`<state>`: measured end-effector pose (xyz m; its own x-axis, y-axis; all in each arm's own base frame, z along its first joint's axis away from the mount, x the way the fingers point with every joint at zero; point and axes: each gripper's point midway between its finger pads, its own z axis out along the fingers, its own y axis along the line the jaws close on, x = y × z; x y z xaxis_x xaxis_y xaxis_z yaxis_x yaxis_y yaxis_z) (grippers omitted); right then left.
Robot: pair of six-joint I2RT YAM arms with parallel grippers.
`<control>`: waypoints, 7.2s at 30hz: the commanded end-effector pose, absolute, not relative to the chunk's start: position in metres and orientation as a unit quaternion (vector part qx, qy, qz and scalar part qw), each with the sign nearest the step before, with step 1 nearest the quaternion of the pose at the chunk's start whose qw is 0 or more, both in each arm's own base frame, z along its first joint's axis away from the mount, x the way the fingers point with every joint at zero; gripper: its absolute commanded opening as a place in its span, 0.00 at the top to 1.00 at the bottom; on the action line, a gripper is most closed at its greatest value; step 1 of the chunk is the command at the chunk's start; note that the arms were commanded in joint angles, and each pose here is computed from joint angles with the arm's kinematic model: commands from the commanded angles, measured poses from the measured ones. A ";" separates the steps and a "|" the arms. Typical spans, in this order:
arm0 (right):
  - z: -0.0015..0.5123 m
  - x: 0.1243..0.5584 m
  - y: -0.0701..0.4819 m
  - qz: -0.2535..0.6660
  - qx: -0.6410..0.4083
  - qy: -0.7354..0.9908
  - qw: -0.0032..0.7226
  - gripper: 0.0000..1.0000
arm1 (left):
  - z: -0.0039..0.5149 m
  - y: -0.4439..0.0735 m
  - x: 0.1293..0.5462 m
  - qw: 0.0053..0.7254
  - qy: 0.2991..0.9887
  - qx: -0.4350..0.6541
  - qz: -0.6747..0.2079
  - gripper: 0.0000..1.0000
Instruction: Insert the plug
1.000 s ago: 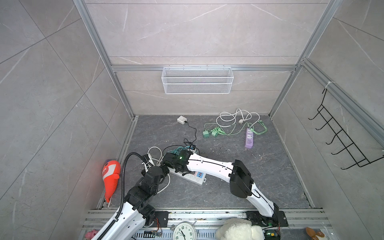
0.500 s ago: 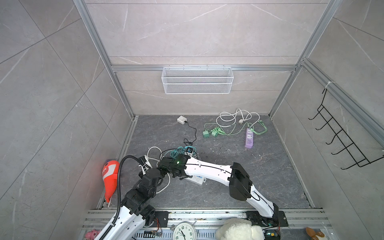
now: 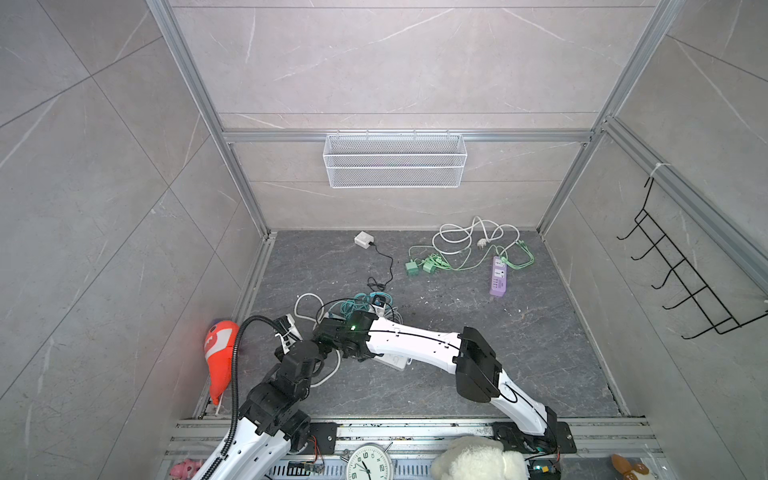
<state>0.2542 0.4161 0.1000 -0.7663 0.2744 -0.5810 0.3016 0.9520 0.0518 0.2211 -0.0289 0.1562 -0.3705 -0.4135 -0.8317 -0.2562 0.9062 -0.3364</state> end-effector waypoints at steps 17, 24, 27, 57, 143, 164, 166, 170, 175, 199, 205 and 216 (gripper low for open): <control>0.073 0.259 0.414 -0.069 0.146 0.927 0.337 1.00 | 0.171 -0.013 0.216 0.557 0.779 -0.272 -0.097 0.17; 0.077 0.263 0.414 -0.067 0.148 0.923 0.350 1.00 | 0.169 -0.006 0.211 0.558 0.777 -0.277 -0.090 0.17; 0.074 0.265 0.414 -0.068 0.149 0.921 0.354 1.00 | 0.169 -0.004 0.210 0.560 0.774 -0.280 -0.089 0.17; 0.062 0.248 0.427 -0.013 0.161 0.930 0.331 1.00 | 0.174 -0.002 0.209 0.570 0.768 -0.278 -0.092 0.17; 0.060 0.198 0.465 -0.056 0.046 0.953 0.293 0.36 | 0.176 0.010 0.204 0.575 0.764 -0.287 -0.059 0.19; 0.103 0.204 0.500 0.019 -0.012 0.951 0.309 0.38 | 0.174 0.010 0.204 0.575 0.764 -0.288 -0.059 0.19; 0.107 0.205 0.501 0.021 -0.022 0.950 0.312 0.39 | 0.175 0.010 0.203 0.575 0.764 -0.286 -0.059 0.19; 0.123 0.205 0.507 0.045 -0.034 0.946 0.319 0.39 | 0.176 0.009 0.204 0.575 0.765 -0.283 -0.063 0.19; 0.124 0.206 0.513 0.061 -0.034 0.945 0.320 0.40 | 0.176 0.009 0.202 0.573 0.768 -0.281 -0.063 0.19; 0.117 0.239 0.470 0.057 0.014 0.945 0.320 0.52 | 0.188 0.019 0.195 0.593 0.751 -0.283 -0.059 0.20; 0.123 0.239 0.477 0.071 0.007 0.944 0.321 0.52 | 0.186 0.017 0.197 0.590 0.755 -0.281 -0.056 0.19; 0.137 0.235 0.477 0.097 0.012 0.941 0.325 0.53 | 0.185 0.015 0.201 0.589 0.757 -0.278 -0.050 0.19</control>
